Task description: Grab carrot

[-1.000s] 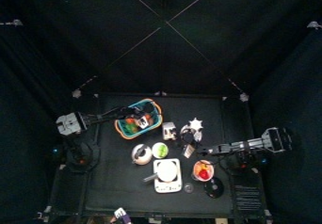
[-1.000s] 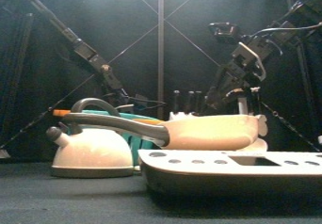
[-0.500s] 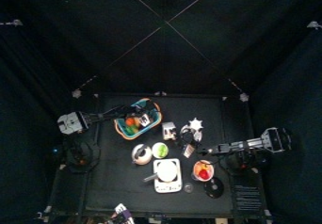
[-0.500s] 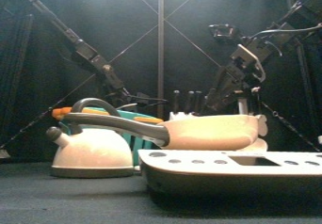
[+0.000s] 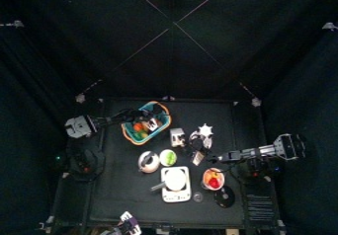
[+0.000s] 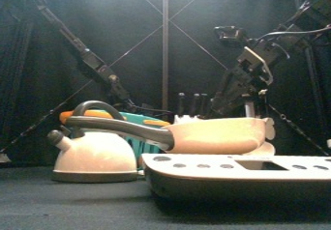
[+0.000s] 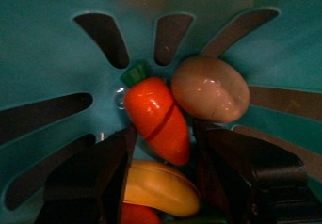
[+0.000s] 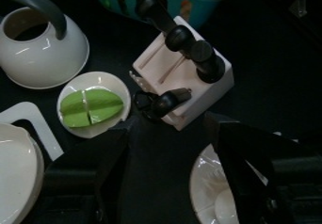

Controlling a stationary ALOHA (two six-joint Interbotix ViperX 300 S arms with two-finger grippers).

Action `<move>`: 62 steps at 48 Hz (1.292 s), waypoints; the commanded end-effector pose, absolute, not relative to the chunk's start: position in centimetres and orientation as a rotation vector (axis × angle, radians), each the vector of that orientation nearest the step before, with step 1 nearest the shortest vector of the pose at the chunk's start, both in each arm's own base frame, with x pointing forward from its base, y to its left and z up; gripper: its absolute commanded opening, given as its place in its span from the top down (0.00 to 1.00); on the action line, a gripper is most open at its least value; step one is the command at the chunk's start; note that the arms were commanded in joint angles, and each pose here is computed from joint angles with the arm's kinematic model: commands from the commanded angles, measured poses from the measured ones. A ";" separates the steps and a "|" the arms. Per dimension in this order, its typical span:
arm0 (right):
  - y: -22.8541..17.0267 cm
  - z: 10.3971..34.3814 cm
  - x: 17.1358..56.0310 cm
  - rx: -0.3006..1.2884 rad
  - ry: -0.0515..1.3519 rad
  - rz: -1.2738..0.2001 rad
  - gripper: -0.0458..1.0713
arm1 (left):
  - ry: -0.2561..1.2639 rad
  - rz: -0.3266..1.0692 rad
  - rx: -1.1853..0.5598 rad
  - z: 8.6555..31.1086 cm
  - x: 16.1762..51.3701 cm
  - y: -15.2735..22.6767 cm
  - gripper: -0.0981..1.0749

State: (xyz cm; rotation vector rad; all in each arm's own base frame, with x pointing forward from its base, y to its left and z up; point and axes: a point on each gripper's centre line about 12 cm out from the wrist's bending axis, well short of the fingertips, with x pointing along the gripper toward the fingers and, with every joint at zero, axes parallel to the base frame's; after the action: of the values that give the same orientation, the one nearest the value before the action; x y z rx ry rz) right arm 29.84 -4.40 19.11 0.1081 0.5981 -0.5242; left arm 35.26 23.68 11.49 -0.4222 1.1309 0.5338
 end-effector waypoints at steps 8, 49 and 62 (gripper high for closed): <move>-4.6 20.1 30.3 0.118 0.567 -0.529 0.15 | 1.098 0.550 -0.424 11.9 35.4 24.5 0.22; -4.5 20.0 30.2 0.125 0.570 -0.530 0.15 | 1.027 0.554 -0.396 16.5 34.1 23.6 0.40; -4.5 20.1 30.2 0.127 0.569 -0.530 0.15 | 1.026 0.552 -0.393 16.9 34.1 23.5 0.41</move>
State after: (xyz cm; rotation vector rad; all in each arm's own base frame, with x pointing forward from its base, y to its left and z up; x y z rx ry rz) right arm 29.82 -4.44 19.03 0.1154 0.6013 -0.5283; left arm 33.91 23.27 15.40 -0.4084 1.0653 0.5471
